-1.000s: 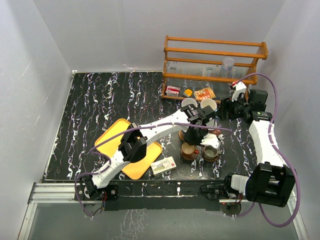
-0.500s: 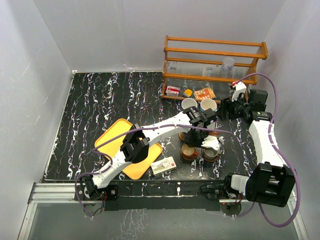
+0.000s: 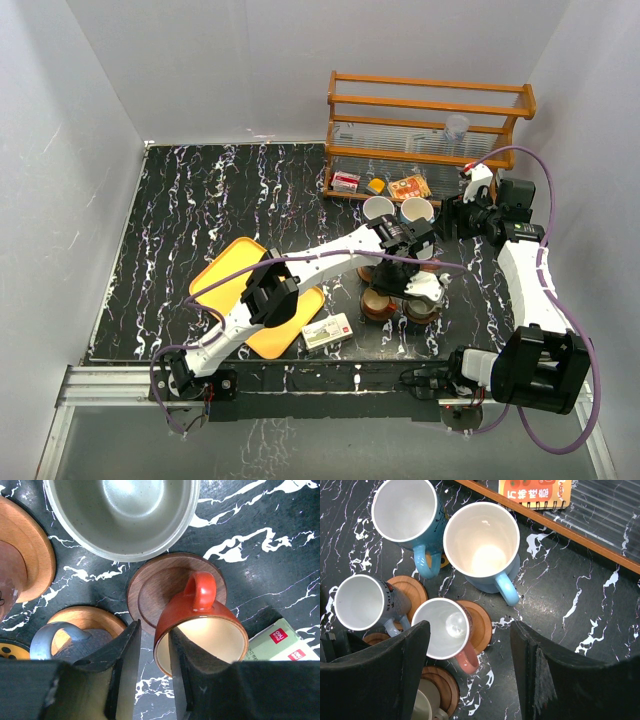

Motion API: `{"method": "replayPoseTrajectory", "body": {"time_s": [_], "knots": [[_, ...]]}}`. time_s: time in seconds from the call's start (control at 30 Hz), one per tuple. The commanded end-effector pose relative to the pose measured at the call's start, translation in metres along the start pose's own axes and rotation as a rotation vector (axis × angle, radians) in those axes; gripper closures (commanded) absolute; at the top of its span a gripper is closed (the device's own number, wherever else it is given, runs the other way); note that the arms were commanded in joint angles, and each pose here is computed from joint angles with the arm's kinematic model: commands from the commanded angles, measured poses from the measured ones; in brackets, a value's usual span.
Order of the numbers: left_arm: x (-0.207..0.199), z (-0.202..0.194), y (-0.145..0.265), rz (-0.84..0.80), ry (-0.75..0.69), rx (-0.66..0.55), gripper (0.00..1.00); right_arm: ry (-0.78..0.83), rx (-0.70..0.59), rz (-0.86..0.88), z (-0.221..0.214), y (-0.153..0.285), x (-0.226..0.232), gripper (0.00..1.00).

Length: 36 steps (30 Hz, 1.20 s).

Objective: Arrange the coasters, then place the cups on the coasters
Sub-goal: Place the cup on the coaster.

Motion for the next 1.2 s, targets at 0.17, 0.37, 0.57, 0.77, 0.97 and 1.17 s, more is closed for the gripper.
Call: {"method": "replayPoseTrajectory", "body": {"time_s": [0.17,0.37,0.57,0.77,0.97,1.17], "knots": [[-0.006,0.023,0.04,0.052,-0.02,-0.079,0.64,0.021,-0.04,-0.009,0.007,0.0,-0.003,0.36],[-0.015,0.029,0.075,0.092,-0.02,-0.127,0.56,0.027,-0.036,-0.023,0.007,0.0,-0.006,0.36],[-0.022,0.023,0.114,0.199,-0.019,-0.164,0.47,0.038,-0.024,-0.022,0.018,0.005,-0.008,0.35],[-0.02,0.006,0.146,0.318,0.023,-0.193,0.37,0.069,-0.007,-0.064,0.035,0.008,-0.015,0.34],[-0.011,-0.025,0.169,0.413,0.138,-0.226,0.33,0.1,0.026,-0.118,0.049,0.008,-0.022,0.33],[0.008,-0.082,0.187,0.562,0.322,-0.258,0.21,0.116,0.072,-0.158,0.06,0.007,-0.029,0.3]]}}
Point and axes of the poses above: each gripper's point midway between its finger pads, its own y axis back along the fingers, its own x axis along the line the jaws close on, z = x × y, the point moved 4 cm from there along y, back along the fingers, and after that the axes turned 7 degrees about y, right-handed, at the moved point
